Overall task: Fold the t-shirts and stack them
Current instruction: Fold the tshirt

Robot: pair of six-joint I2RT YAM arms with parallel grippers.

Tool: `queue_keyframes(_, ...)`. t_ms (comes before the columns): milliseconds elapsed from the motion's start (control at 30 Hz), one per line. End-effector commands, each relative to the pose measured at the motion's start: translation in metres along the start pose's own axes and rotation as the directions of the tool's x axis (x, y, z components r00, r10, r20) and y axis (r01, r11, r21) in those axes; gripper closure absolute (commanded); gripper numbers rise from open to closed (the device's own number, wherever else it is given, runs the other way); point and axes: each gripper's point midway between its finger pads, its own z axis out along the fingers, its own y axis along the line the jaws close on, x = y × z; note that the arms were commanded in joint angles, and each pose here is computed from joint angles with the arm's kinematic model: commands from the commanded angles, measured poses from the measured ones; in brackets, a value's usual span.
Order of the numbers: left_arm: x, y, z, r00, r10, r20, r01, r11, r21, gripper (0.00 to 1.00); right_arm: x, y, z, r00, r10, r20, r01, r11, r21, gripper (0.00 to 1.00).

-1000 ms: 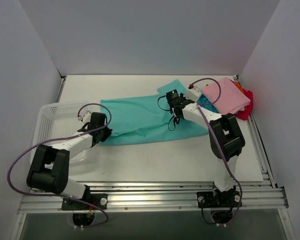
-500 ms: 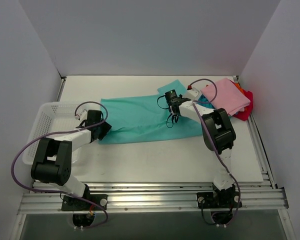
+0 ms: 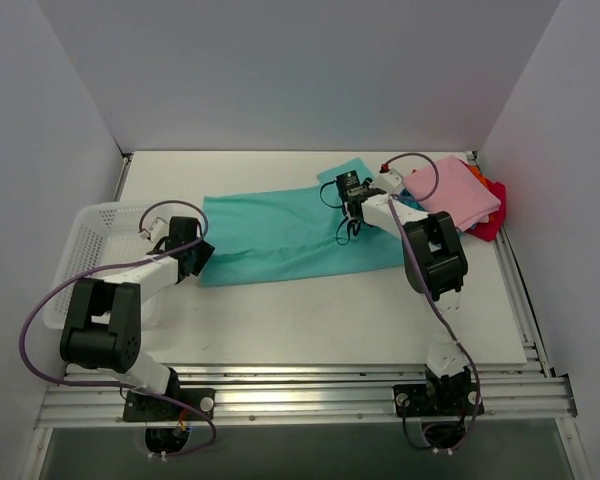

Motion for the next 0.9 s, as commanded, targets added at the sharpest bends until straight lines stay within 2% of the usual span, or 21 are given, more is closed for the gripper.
queue_keyframes(0,-0.045,-0.012,-0.005,0.987,-0.064,0.149,0.064,0.998,0.003,0.50,-0.007,0.008,0.004,1.000,0.007,-0.009,-0.007,1.000,-0.005,0.53)
queue_keyframes(33,-0.049,-0.009,-0.003,0.985,-0.070,0.161,0.072,0.997,-0.012,0.50,-0.006,0.010,0.005,1.000,-0.002,-0.014,0.002,1.000,-0.010,0.42)
queue_keyframes(67,-0.051,-0.009,-0.001,0.983,-0.075,0.166,0.079,0.997,-0.016,0.50,-0.006,0.011,0.004,1.000,-0.002,-0.016,0.002,1.000,-0.015,0.22)
queue_keyframes(167,-0.053,-0.006,0.007,0.981,-0.088,0.175,0.093,0.995,-0.022,0.50,-0.009,0.015,0.002,1.000,-0.005,-0.018,0.004,0.999,-0.031,0.00)
queue_keyframes(267,-0.057,-0.009,0.010,0.979,-0.100,0.177,0.105,0.994,-0.018,0.50,-0.020,0.018,-0.006,1.000,0.000,-0.009,0.000,0.999,-0.043,0.00)
queue_keyframes(333,-0.064,-0.017,0.006,0.974,-0.110,0.199,0.108,0.994,0.021,0.44,-0.037,0.019,-0.018,1.000,0.020,0.017,-0.019,0.998,-0.054,0.00)
queue_keyframes(467,-0.088,-0.040,-0.019,0.957,-0.123,0.264,0.101,0.990,0.096,0.41,-0.070,0.016,-0.049,0.995,0.065,0.077,-0.059,0.995,-0.077,0.00)
queue_keyframes(600,-0.113,-0.052,-0.040,0.935,-0.116,0.337,0.083,0.990,0.112,0.41,-0.085,0.007,-0.077,0.991,0.109,0.081,-0.100,0.989,-0.109,0.00)
queue_keyframes(700,-0.123,-0.056,-0.053,0.922,-0.109,0.372,0.065,0.989,0.131,0.41,-0.079,-0.002,-0.086,0.991,0.117,0.060,-0.110,0.988,-0.111,0.00)
queue_keyframes(867,-0.125,-0.054,-0.066,0.913,-0.101,0.395,0.039,0.986,0.160,0.41,-0.047,-0.012,-0.090,0.993,0.119,0.021,-0.115,0.985,-0.131,0.00)
